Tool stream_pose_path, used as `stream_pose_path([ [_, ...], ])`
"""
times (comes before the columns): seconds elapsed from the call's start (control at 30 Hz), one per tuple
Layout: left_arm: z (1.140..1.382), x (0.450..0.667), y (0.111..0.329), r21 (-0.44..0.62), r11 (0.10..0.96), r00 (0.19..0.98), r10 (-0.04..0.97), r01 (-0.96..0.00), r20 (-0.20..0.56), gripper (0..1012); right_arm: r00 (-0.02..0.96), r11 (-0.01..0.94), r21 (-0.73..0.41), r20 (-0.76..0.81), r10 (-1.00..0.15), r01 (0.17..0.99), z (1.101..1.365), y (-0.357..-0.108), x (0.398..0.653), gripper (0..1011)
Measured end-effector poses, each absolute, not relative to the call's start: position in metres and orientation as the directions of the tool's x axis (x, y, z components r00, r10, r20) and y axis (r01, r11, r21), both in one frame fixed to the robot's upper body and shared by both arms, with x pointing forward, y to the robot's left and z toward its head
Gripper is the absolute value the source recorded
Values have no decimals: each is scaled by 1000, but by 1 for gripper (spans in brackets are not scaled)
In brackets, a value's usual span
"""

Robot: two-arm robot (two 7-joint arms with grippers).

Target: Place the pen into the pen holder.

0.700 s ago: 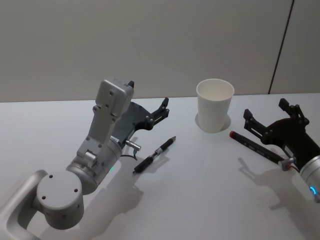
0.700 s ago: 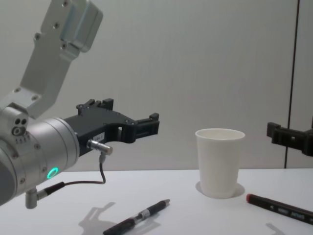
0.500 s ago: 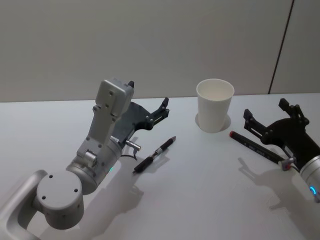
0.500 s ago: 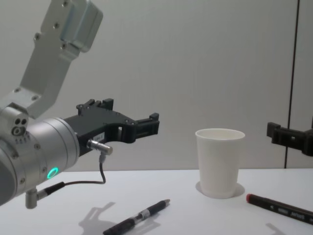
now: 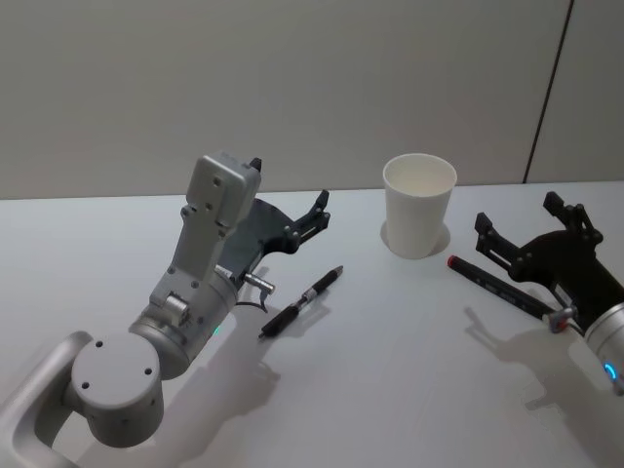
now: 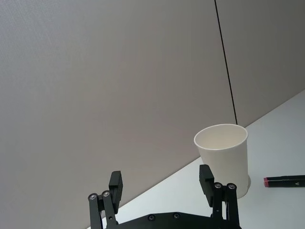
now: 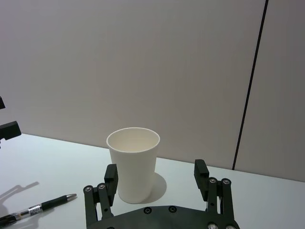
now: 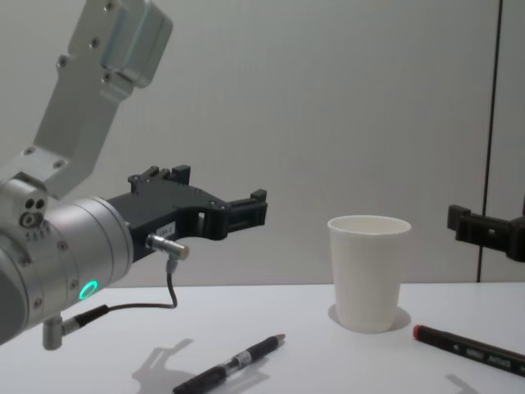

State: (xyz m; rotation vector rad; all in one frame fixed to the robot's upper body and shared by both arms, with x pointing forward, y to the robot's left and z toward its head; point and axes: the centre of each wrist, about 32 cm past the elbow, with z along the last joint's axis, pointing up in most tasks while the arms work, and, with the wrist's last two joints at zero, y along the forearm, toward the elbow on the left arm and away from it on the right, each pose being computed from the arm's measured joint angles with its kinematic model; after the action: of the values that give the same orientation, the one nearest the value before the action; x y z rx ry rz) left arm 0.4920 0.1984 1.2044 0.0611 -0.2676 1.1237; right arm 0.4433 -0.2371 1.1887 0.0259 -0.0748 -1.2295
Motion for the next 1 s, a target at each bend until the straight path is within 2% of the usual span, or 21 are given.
stream_pose_path([
  [1.0,1204,492,198,-86,434,404,882,-897,242,1001,331,333,53,47,-942,941,1189,-240,444,1001],
])
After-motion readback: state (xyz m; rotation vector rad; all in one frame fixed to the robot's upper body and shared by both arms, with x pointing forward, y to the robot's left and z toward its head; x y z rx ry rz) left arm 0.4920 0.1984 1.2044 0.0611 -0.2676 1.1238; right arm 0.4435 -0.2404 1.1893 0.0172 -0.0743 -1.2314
